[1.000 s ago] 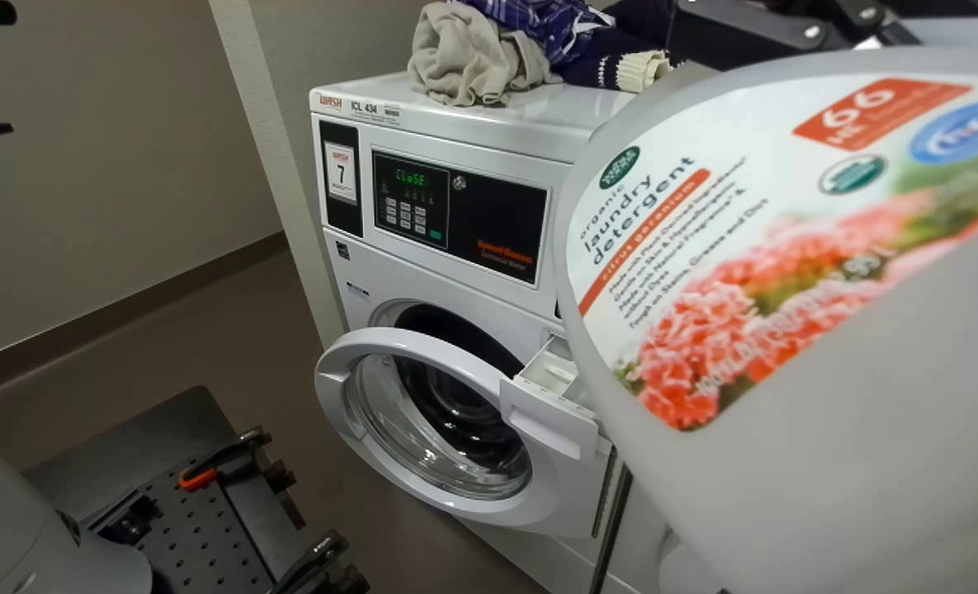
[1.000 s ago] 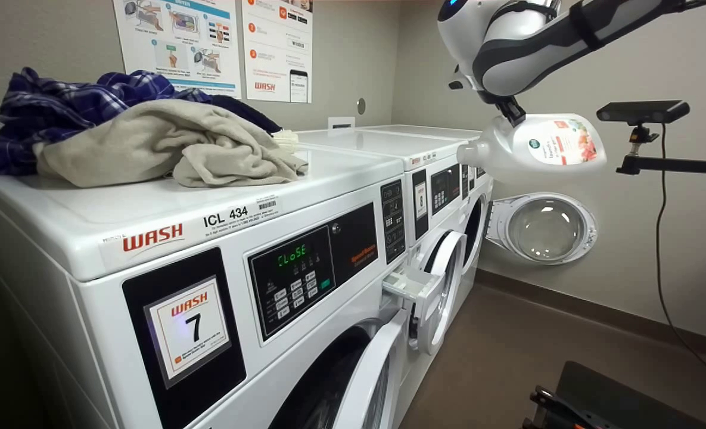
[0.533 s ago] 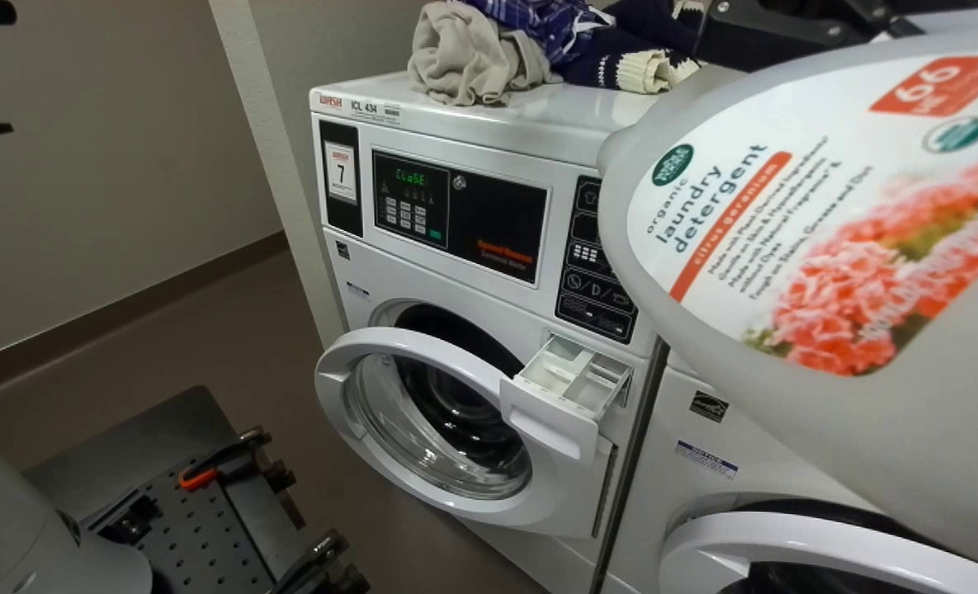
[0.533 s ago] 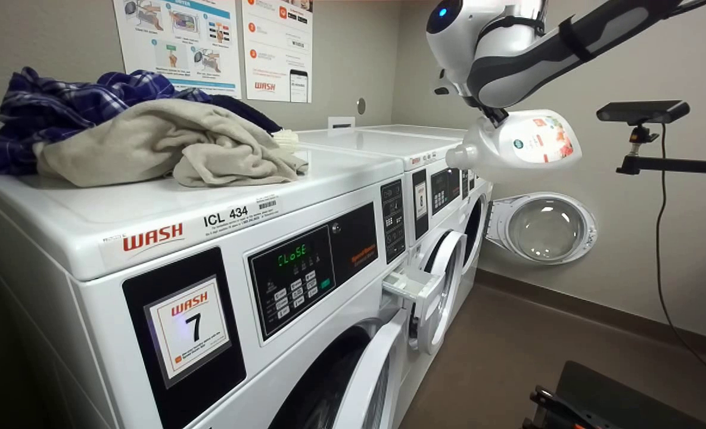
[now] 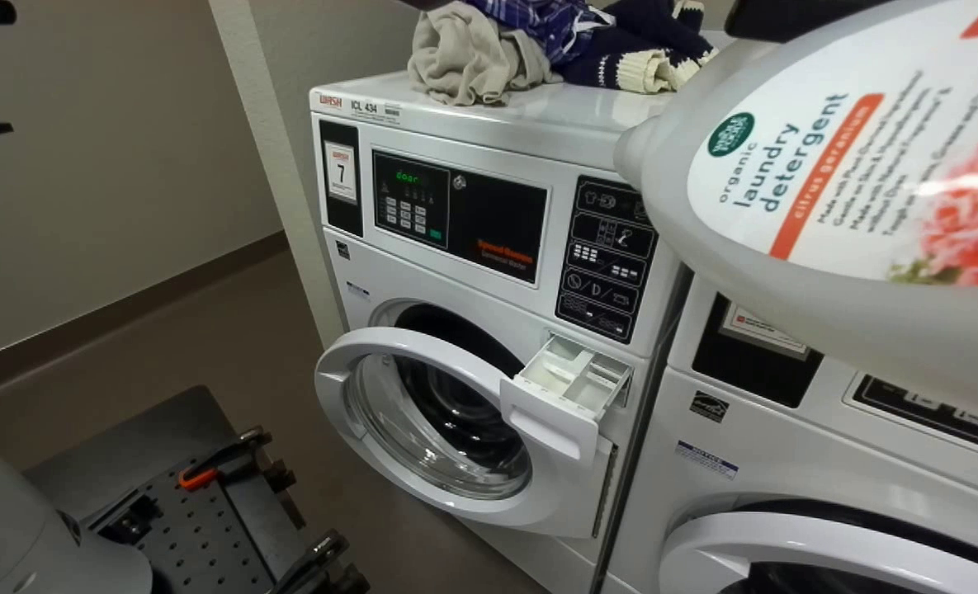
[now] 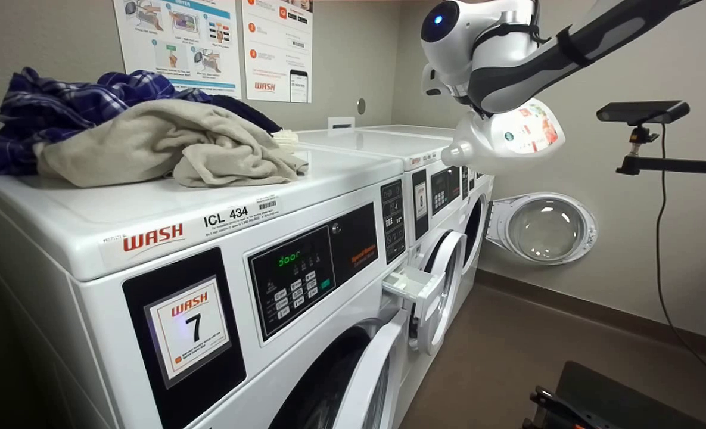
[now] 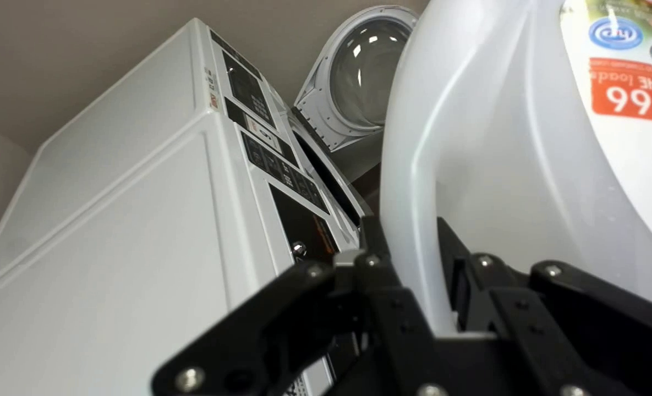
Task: Pour some of the detergent in the detergent tray
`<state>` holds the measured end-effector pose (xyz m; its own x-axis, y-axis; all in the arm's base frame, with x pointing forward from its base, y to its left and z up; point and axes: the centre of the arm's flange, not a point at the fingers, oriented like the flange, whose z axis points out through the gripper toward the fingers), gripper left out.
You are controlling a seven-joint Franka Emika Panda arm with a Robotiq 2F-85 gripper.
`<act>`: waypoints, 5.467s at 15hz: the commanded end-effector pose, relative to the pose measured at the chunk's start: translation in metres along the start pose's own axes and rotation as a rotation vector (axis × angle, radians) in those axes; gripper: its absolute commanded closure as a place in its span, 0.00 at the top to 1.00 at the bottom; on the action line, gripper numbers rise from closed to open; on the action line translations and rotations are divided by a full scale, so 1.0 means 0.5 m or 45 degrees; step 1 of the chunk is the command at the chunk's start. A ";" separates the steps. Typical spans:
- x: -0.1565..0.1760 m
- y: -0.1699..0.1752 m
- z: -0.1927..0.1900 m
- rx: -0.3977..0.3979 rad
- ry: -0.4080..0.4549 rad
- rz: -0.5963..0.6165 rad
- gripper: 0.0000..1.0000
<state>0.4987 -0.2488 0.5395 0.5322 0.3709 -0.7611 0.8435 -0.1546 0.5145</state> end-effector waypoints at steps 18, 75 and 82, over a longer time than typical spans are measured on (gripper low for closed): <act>-0.050 0.030 -0.041 -0.241 -0.045 -0.246 0.06; -0.118 0.424 -0.373 0.787 0.917 1.716 0.06; -0.052 0.393 -0.348 0.681 1.033 1.912 0.06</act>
<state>0.6521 -0.1310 0.7354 0.8197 -0.0470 0.5709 -0.2226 -0.9444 0.2418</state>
